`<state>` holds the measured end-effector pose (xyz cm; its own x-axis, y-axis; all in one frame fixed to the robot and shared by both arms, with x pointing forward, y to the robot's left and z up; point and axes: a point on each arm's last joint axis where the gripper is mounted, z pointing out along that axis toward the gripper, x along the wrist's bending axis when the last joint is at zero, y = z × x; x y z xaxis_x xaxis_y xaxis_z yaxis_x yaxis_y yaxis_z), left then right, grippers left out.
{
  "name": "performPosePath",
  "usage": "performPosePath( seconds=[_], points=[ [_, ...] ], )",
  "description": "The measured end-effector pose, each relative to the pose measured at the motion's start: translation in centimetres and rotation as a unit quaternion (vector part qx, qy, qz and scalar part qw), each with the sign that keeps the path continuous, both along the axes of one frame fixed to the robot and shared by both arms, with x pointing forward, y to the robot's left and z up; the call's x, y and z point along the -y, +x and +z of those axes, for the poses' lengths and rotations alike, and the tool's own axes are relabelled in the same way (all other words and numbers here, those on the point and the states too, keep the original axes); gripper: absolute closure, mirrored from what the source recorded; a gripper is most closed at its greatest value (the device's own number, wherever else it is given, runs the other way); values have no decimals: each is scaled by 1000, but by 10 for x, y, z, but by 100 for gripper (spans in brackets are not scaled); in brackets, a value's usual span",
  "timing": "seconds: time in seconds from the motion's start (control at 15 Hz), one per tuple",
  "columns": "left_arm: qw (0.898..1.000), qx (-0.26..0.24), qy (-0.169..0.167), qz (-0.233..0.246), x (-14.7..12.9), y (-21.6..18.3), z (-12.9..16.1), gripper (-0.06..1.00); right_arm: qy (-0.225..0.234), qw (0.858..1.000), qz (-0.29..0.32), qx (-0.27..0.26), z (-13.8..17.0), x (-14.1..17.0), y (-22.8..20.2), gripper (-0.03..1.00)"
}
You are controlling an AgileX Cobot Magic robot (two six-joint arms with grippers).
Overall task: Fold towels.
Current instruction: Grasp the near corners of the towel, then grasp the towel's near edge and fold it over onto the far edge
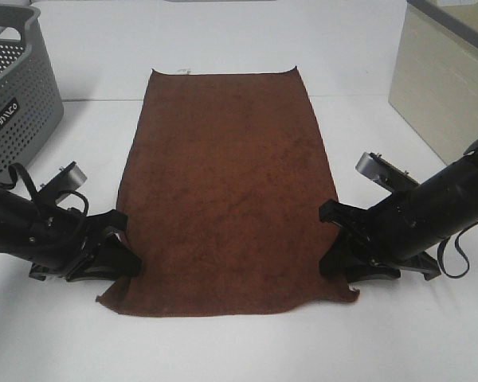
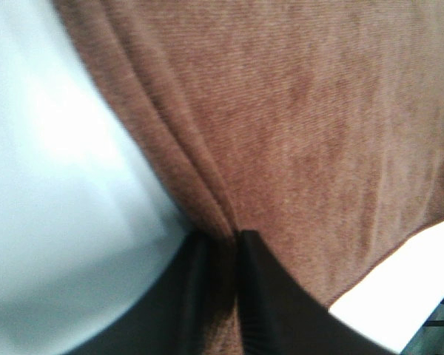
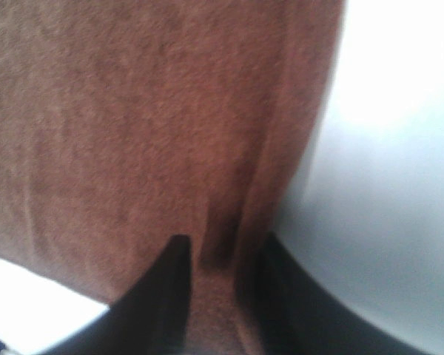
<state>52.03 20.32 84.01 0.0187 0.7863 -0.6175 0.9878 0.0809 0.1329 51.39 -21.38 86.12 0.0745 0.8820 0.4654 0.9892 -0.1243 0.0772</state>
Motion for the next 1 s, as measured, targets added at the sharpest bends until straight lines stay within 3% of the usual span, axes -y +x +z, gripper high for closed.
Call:
performPosePath(
  seconds=[0.07,0.13,0.53,0.8,1.0],
  points=[
    [1000,2,6,-1,-1,0,-1,92,-8,1000,-3,2,-3,1,1,89],
    [1000,2,6,-2,-1,0,-1,94,-9,1000,-5,2,-3,1,1,97],
    [999,23,19,-35,-2,-3,26,94,-16,999,-7,35,28,4,-2,97],
    [997,30,38,-54,-8,-23,49,94,-14,1000,4,17,38,7,-31,97],
    [997,24,23,-67,-9,-52,62,94,-12,1000,4,-5,38,12,-65,97]
  ],
)
